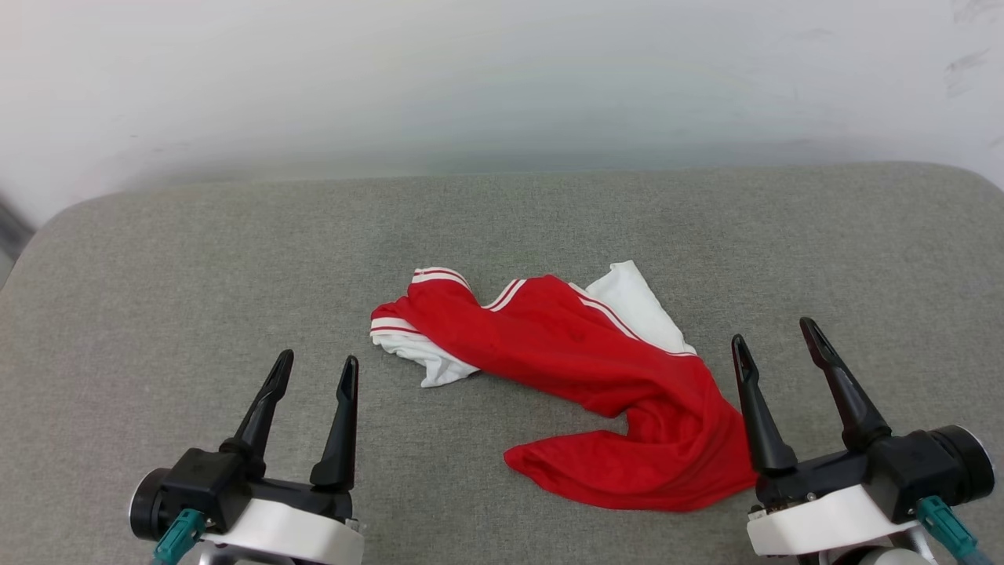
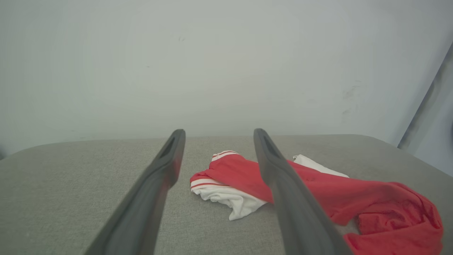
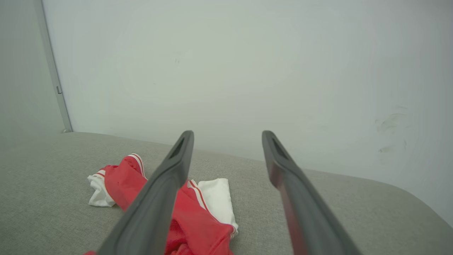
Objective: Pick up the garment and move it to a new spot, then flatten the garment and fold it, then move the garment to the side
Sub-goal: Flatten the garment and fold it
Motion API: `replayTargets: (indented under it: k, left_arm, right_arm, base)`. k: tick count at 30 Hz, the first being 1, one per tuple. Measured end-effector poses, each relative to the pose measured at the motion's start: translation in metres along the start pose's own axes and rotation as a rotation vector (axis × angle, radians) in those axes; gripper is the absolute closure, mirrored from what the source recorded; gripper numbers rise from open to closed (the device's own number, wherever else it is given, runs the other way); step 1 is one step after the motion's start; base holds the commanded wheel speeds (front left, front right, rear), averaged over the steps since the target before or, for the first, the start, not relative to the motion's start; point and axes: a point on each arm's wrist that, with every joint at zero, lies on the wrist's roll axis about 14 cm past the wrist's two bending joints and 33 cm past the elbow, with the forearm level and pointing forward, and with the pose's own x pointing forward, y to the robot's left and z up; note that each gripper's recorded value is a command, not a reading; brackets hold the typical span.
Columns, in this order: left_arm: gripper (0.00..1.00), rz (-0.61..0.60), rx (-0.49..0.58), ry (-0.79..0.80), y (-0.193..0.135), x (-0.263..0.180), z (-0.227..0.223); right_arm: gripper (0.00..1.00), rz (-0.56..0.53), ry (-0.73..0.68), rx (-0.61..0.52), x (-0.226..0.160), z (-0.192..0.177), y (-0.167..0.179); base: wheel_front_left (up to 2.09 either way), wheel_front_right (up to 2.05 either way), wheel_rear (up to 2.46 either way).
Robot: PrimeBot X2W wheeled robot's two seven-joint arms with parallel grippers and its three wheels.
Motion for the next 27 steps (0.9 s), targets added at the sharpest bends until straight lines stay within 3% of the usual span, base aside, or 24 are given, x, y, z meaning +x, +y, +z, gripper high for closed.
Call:
replayTargets:
  k: [7, 12, 16, 18, 27]
  left_arm:
    - [0.0, -0.003, -0.012, 0.003, -0.004, 0.002, -0.005]
    - [0.0, 0.002, -0.025, 0.027, -0.002, 0.006, -0.015]
    - [0.0, 0.01, -0.025, 0.033, 0.002, 0.016, -0.02]
    - [0.0, 0.019, -0.034, 0.048, 0.005, 0.02, -0.027]
    - [0.0, 0.062, -0.037, 0.101, 0.021, 0.032, -0.051]
  right_arm:
    - [0.0, 0.006, 0.019, 0.011, 0.003, -0.008, 0.0]
    - [0.0, 0.086, 0.145, -0.024, 0.023, -0.034, -0.006]
    - [0.0, 0.136, 0.379, -0.036, 0.046, -0.068, -0.018]
    - [0.0, 0.201, 0.5, -0.102, 0.057, -0.084, -0.019]
    - [0.0, 0.335, 1.109, -0.086, 0.069, -0.166, -0.009]
  base:
    - [0.0, 0.0, 0.0]
    - [0.0, 0.0, 0.0]
    - [0.0, 0.0, 0.0]
    - [0.0, 0.0, 0.0]
    - [0.0, 0.0, 0.0]
